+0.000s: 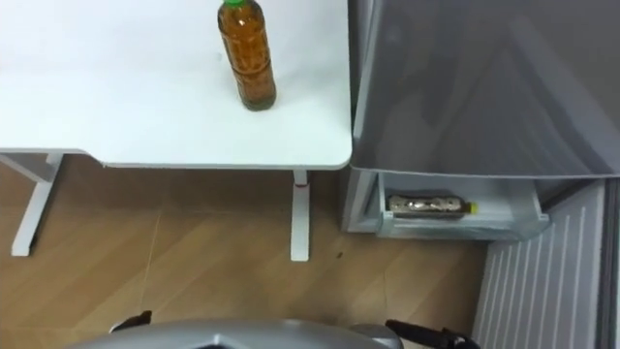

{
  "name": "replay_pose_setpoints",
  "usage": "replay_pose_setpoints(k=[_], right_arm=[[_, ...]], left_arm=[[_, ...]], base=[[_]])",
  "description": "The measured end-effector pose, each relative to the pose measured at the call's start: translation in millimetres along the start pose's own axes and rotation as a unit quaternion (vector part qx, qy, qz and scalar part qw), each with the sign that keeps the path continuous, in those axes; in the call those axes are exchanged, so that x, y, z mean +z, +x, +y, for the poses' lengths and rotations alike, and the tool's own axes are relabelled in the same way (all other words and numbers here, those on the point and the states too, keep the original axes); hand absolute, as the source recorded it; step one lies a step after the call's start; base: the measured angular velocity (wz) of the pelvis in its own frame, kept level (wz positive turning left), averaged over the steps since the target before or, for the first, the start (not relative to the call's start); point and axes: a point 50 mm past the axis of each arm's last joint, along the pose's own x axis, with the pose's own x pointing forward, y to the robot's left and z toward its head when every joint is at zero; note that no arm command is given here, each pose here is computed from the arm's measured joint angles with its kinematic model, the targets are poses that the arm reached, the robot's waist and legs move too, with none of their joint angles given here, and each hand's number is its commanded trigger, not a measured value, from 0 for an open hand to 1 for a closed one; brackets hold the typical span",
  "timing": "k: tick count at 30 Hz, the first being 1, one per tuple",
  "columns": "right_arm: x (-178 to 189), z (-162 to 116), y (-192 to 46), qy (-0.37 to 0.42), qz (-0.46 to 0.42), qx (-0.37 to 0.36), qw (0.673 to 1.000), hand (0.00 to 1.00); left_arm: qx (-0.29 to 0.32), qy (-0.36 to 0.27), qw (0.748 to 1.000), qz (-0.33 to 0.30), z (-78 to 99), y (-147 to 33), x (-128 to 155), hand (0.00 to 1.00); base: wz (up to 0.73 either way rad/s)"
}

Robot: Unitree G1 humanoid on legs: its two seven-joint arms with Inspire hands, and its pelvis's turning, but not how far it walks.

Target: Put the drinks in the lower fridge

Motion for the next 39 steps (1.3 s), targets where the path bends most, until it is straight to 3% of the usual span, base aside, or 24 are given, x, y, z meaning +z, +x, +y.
replay_pose_setpoints(k=[15, 29, 35, 39], right_arm=[[10.9, 10.8, 1.6, -0.09, -0.005, 0.014, 0.996, 0.0], [11.0, 13.2, 1.7, -0.091, -0.006, 0.023, 0.996, 0.0], [10.9, 12.9, 1.7, -0.089, -0.009, 0.018, 0.996, 0.0], [7.1, 10.8, 1.4, -0.081, -0.006, 0.017, 0.997, 0.0]], left_arm=[[0.007, -0.009, 1.0, 0.004, 4.2, 0.2, -0.2, 0.0], [0.014, -0.011, 1.0, 0.001, 7.2, 0.5, 2.1, 0.0], [0.029, -0.11, 0.993, -0.001, 7.1, 0.3, 1.8, 0.0], [0.044, -0.217, 0.975, 0.002, 7.4, 0.1, 0.1, 0.0]], base=[[-0.16], [-0.01], [0.02], [0.0]])
